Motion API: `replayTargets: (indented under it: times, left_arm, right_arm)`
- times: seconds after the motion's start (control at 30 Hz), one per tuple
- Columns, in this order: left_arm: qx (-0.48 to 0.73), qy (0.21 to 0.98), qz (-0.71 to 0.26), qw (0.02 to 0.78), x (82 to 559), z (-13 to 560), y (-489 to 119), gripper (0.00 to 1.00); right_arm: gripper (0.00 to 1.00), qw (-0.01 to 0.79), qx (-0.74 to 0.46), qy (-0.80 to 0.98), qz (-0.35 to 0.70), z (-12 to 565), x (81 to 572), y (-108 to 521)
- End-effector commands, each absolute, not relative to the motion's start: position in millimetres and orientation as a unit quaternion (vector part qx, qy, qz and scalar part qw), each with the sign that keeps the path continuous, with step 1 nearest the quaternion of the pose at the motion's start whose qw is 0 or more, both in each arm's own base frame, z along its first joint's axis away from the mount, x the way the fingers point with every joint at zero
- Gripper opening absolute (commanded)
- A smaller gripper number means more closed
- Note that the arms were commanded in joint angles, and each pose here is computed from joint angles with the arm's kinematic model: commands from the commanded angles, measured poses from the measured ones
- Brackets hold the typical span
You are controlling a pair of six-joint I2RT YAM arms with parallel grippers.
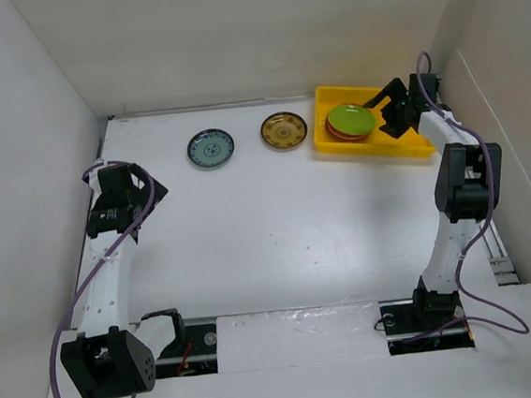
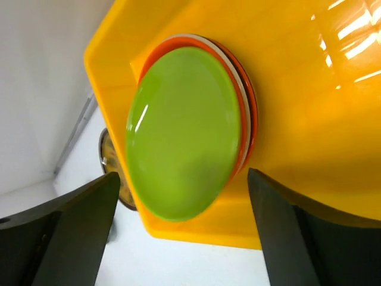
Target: Place the plates into the plastic bin on the countertop
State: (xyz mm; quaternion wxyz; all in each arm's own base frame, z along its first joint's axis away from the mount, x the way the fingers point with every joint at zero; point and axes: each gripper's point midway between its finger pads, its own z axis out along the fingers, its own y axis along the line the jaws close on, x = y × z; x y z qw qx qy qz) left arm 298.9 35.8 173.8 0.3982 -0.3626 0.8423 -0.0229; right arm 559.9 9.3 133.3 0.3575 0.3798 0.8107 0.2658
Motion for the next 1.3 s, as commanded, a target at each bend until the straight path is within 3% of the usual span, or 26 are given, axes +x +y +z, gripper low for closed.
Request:
replayTargets:
  times: [0.0, 0.2, 0.37, 0.57, 0.83, 1.1, 1.13, 1.27]
  left_arm:
    - [-0.345, 0.846, -0.036, 0.406, 304, 174, 31, 1.0]
    - [-0.315, 0.858, -0.097, 0.394, 310, 166, 7, 1.0]
    - [-0.313, 0.854, -0.179, 0.374, 342, 151, -51, 1.0]
    - [-0.321, 0.846, -0.245, 0.347, 404, 113, -82, 1.0]
    - [-0.354, 0.836, -0.239, 0.346, 459, 82, -81, 1.0]
    - [-0.408, 0.833, -0.189, 0.322, 489, 55, -55, 0.78]
    - [-0.412, 0.835, -0.179, 0.318, 495, 51, -53, 0.68]
    - [-0.423, 0.834, -0.17, 0.311, 508, 41, -47, 0.58]
  right_arm:
    - [1.0, 0.403, 0.352, 0.8, 0.272, 176, 566, 15]
    - [1.0, 0.449, 0.342, 0.785, 0.255, 242, 528, 23]
    - [1.0, 0.478, 0.255, 0.785, 0.299, 272, 455, 104]
    - [1.0, 0.418, 0.136, 0.804, 0.4, 250, 363, 199]
    - [0.99, 0.395, 0.054, 0.777, 0.487, 273, 272, 239]
    - [0.97, 0.374, 0.045, 0.77, 0.516, 267, 234, 241]
    - [0.97, 0.375, 0.044, 0.769, 0.516, 267, 232, 239]
    - [0.96, 0.383, 0.041, 0.761, 0.522, 274, 229, 237]
